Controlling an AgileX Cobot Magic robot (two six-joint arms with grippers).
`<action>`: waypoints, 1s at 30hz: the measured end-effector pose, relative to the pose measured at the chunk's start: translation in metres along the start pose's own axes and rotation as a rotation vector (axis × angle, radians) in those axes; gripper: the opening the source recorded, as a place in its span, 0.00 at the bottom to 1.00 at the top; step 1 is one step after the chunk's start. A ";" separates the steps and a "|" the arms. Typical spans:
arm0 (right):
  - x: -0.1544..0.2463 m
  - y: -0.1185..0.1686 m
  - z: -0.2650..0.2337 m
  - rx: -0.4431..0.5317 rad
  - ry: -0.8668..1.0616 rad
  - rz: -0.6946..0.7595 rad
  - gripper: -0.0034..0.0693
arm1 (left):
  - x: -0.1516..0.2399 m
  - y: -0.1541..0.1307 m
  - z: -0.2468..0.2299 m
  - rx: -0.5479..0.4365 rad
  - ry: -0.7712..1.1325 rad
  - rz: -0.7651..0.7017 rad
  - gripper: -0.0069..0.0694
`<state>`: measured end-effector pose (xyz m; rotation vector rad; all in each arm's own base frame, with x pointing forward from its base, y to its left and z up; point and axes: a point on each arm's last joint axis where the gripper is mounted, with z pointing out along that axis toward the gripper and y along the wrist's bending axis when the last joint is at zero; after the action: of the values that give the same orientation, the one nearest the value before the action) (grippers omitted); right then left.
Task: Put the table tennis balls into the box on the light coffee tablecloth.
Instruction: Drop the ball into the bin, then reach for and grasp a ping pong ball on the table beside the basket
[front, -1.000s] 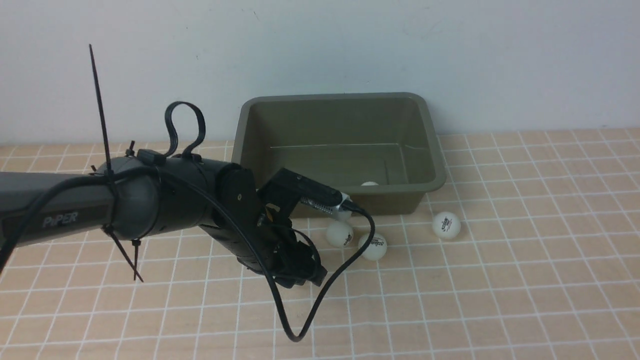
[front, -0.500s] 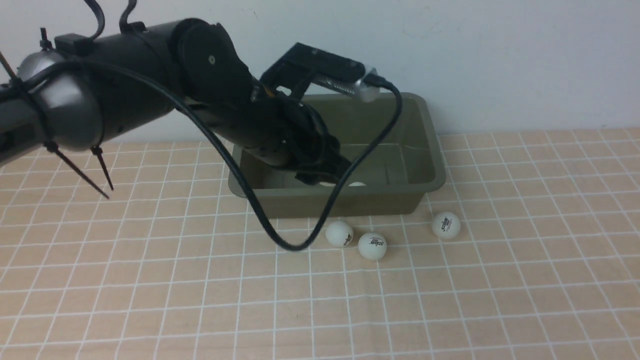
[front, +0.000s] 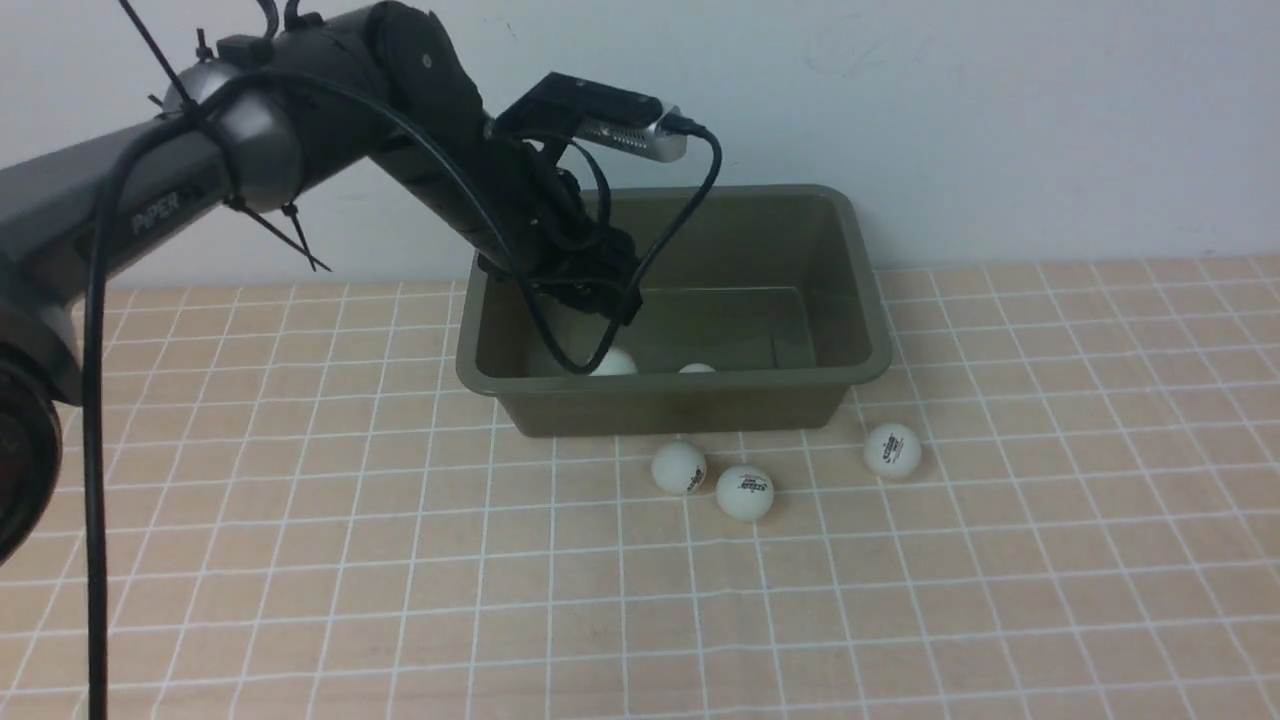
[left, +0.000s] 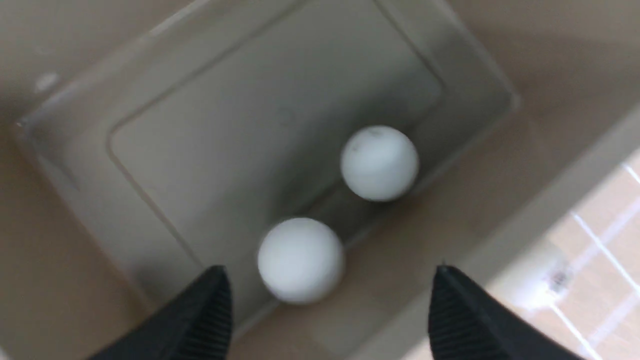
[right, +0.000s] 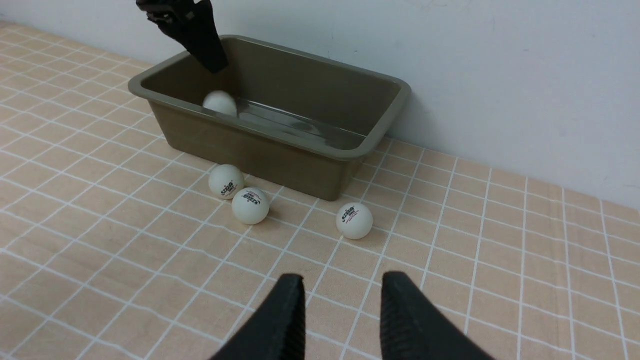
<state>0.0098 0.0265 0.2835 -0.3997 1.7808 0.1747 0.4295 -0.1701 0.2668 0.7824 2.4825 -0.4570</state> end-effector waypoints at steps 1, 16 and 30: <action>0.000 0.000 0.000 0.000 0.000 0.000 0.33 | -0.003 -0.002 -0.006 0.013 0.012 -0.005 0.71; 0.000 0.000 0.000 0.000 0.001 0.000 0.33 | -0.026 -0.048 -0.097 0.129 -0.031 -0.138 0.46; 0.001 0.000 0.001 -0.001 0.013 -0.002 0.33 | 0.095 -0.102 -0.065 0.159 0.377 -0.195 0.33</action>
<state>0.0105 0.0264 0.2827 -0.4040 1.7931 0.1719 0.2773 -0.1786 0.2848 0.7468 2.9184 -0.6318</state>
